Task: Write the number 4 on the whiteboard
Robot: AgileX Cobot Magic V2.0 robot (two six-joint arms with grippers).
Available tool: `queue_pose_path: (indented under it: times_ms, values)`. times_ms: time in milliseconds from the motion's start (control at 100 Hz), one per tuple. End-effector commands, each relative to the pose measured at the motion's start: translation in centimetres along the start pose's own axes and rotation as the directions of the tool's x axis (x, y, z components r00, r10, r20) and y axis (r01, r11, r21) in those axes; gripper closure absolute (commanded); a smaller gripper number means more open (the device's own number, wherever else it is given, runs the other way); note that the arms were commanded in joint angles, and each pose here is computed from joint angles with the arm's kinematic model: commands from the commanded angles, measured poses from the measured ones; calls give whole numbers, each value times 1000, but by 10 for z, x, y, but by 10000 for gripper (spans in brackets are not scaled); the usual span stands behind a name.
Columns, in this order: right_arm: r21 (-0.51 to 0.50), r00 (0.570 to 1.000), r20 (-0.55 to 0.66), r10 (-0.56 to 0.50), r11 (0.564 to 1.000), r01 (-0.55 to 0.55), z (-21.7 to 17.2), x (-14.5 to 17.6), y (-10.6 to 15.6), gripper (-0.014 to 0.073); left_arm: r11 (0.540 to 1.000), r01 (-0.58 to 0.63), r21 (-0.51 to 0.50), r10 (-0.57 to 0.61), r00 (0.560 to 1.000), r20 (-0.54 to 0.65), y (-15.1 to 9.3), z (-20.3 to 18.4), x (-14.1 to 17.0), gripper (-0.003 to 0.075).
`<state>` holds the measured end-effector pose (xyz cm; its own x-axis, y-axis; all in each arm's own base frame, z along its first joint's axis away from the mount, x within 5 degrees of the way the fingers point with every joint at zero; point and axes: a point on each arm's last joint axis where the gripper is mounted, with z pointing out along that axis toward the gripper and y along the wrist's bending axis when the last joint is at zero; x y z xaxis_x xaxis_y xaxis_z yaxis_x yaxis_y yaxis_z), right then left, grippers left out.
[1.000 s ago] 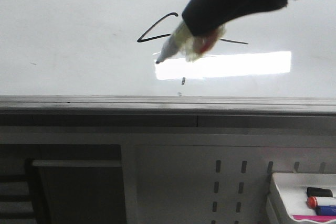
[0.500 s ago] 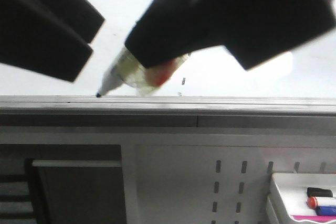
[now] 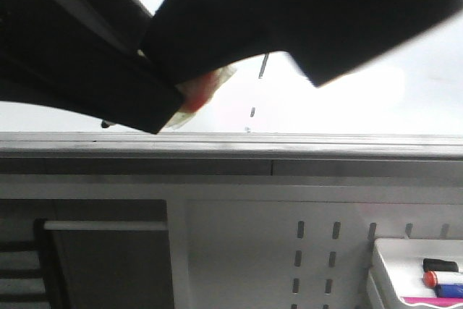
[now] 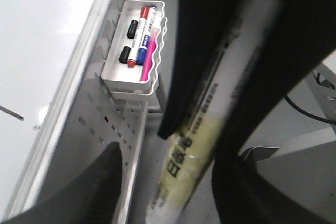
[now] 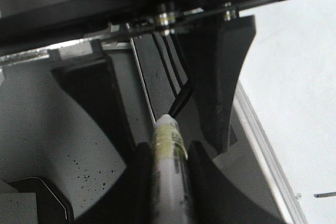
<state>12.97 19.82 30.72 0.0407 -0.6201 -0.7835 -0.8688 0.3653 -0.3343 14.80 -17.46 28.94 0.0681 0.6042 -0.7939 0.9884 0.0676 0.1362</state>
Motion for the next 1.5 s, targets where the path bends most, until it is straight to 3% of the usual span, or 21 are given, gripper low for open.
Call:
queue_pose_path:
  times_ms: [0,160,300,710,800,970,1060,1200,1300,1380,1460,1490]
  values:
    - [31,993,120,-12,999,9,-11,-17,-4,667,998,52,-39,-50,997,62,5,-4,-14,477]
    - [28,995,100,-16,1000,14,-11,-15,-4,667,999,44,-25,-43,998,47,5,-3,-12,649]
    - [28,995,100,-16,1000,14,-11,-15,-4,667,1000,22,-13,-22,999,25,4,-2,-10,741]
    - [32,993,115,-17,999,13,-11,-17,-4,643,1000,15,-12,-15,1000,19,4,-2,-9,741]
    - [34,992,128,-17,999,13,-11,-18,-5,531,1000,15,-12,-15,1000,19,4,-2,-9,741]
    - [64,980,195,-29,998,17,-21,-24,-8,169,1000,15,-12,-15,1000,19,4,-2,-9,741]
    - [90,969,244,-34,996,12,-33,-28,-12,92,1000,17,-13,-16,1000,18,4,-3,-9,741]
    - [140,957,290,-29,990,-13,-54,-29,-21,139,994,75,-75,-73,997,27,9,-2,-9,741]
    - [178,960,280,3,982,-55,-67,-24,-29,281,969,164,-186,-157,986,48,18,-1,-3,741]
    - [208,965,256,60,971,-115,-74,-16,-37,454,909,303,-285,-284,953,107,29,2,1,741]
    - [237,971,225,80,962,-134,-80,-9,-42,656,822,455,-343,-408,890,202,39,4,5,741]
    - [248,970,228,88,958,-145,-83,-7,-43,662,789,500,-357,-442,866,235,43,5,6,741]
